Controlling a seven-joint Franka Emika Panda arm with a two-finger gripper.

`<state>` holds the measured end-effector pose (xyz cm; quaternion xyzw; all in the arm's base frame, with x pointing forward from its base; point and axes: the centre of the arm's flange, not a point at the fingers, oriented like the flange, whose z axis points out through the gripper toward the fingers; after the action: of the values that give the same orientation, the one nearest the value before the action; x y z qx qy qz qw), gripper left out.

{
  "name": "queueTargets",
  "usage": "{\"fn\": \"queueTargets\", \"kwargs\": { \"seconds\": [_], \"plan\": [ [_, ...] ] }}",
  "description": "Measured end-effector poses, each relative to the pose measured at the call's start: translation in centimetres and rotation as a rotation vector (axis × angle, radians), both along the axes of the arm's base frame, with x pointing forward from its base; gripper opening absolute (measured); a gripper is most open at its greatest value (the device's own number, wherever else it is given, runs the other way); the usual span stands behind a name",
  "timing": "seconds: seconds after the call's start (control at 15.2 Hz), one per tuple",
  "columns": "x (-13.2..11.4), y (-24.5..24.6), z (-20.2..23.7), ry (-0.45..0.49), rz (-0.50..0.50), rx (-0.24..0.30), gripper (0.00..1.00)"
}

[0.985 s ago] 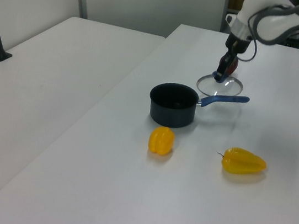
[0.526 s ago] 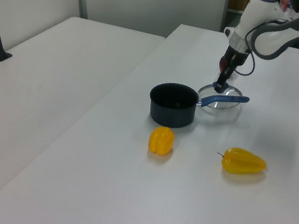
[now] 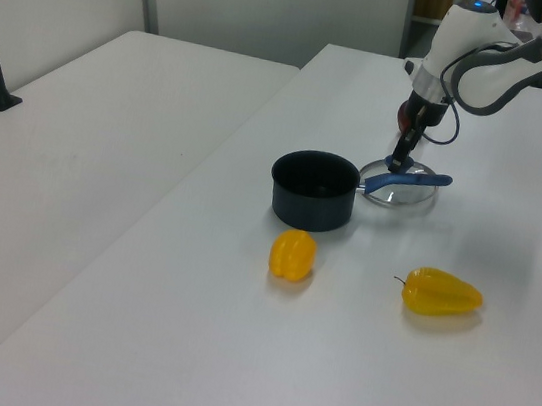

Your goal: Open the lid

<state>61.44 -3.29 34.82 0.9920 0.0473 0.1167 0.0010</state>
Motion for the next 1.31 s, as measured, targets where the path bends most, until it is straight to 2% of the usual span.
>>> {"fn": "queueTargets", "kwargs": {
  "seconds": [0.07, 0.13, 0.33, 0.53, 0.72, 0.92, 1.05, 1.12, 1.31],
  "plan": [
    [-0.1, 0.0, -0.3, 0.013, 0.000, 0.001, 0.66],
    [-0.2, 0.1, -0.6, 0.029, 0.001, 0.002, 0.73],
    [-0.1, 0.0, -0.4, 0.057, 0.002, 0.003, 0.99],
    [1.2, -0.4, 3.0, 0.076, -0.003, 0.004, 1.00],
    [2.0, -1.0, 9.2, 0.133, -0.013, 0.006, 1.00],
    [1.4, -0.3, 15.6, 0.167, -0.050, -0.043, 1.00],
    [-0.2, 3.3, 19.3, 0.189, -0.085, -0.058, 1.00],
    [-1.8, 6.0, 21.5, 0.204, -0.099, -0.067, 1.00],
    [-6.1, 9.4, 25.7, 0.256, -0.090, -0.089, 1.00]
  ]
}}
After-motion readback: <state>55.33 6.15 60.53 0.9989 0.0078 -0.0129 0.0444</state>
